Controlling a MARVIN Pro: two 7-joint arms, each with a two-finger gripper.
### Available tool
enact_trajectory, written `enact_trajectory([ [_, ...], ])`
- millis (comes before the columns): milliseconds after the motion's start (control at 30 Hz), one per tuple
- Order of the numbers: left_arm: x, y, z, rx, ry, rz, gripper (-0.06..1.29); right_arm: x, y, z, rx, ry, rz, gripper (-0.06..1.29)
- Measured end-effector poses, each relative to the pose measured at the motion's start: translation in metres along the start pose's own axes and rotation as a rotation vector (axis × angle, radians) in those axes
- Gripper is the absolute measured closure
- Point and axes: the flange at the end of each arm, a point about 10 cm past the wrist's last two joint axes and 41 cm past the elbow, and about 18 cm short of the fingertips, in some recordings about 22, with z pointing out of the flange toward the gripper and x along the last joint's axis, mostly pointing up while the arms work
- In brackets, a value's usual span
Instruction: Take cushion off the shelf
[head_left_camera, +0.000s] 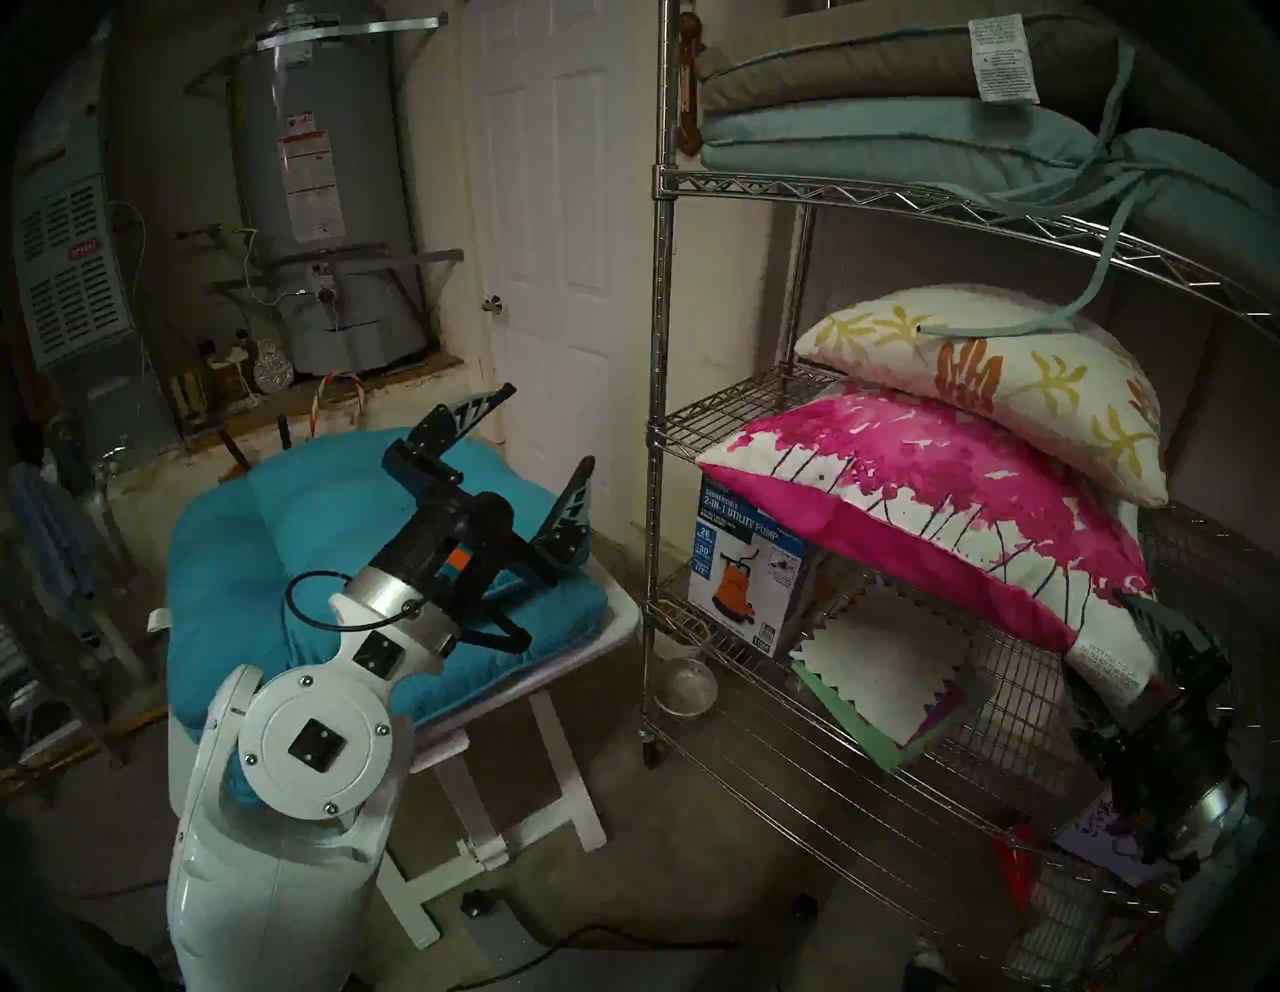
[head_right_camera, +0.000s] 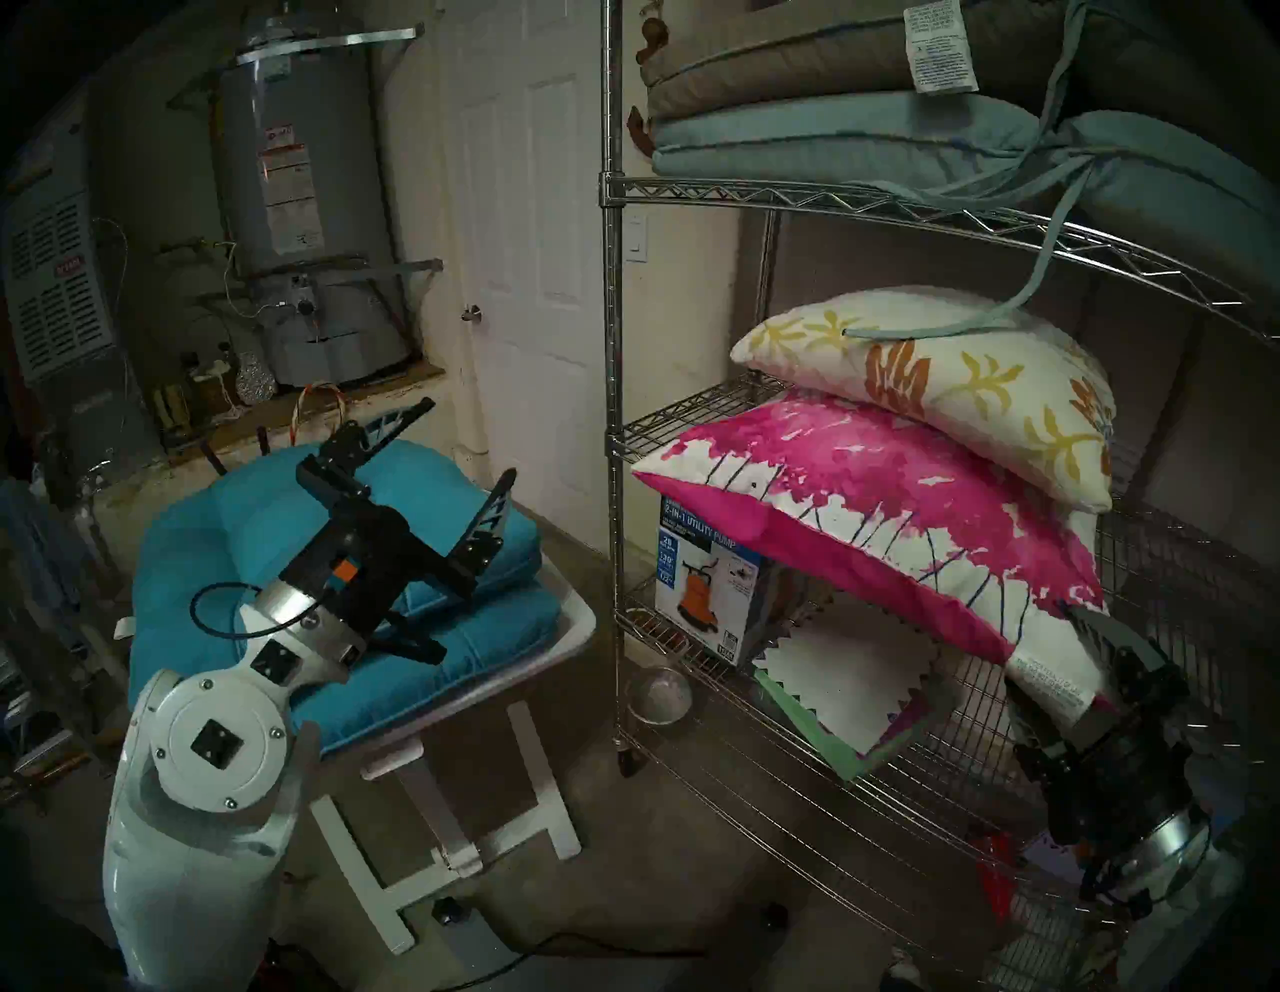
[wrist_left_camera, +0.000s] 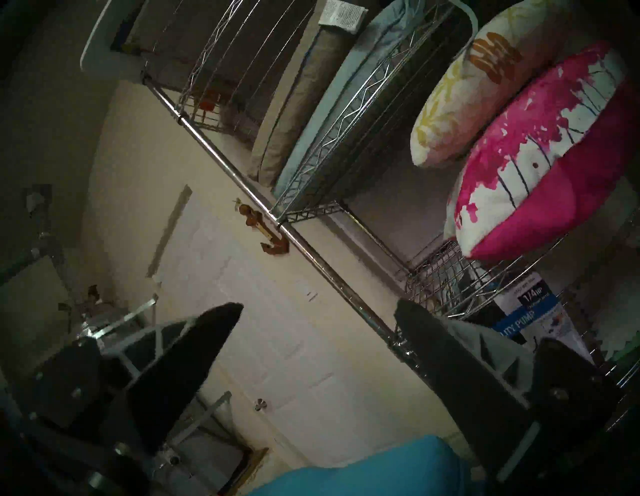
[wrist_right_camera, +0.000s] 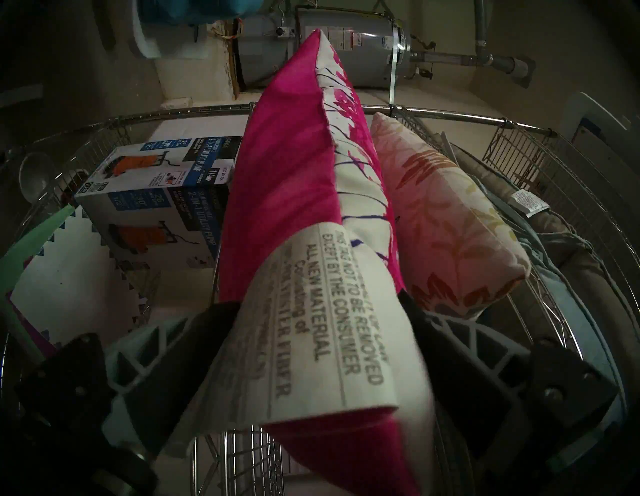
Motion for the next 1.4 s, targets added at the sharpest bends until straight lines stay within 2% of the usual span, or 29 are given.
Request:
enact_trajectory([
  [200, 0.007, 0.000, 0.018, 0.027, -0.018, -0.028, -0.03, 0.000, 0.000, 0.000, 0.000, -0.001, 0.000, -0.01],
  [500, 0.011, -0.005, 0.034, 0.044, -0.030, -0.024, -0.03, 0.000, 0.000, 0.000, 0.000, -0.003, 0.001, -0.01],
  [667, 0.014, -0.002, 0.040, 0.033, -0.021, 0.035, -0.03, 0.000, 0.000, 0.000, 0.000, -0.004, 0.001, -0.01],
  [933, 0.009, 0.014, 0.061, -0.021, 0.004, 0.183, -0.03, 0.000, 0.000, 0.000, -0.001, -0.004, 0.001, -0.01],
  [1400, 0.014, 0.030, 0.093, -0.085, 0.080, 0.329, -0.03, 0.000, 0.000, 0.000, -0.001, -0.004, 0.001, -0.01],
])
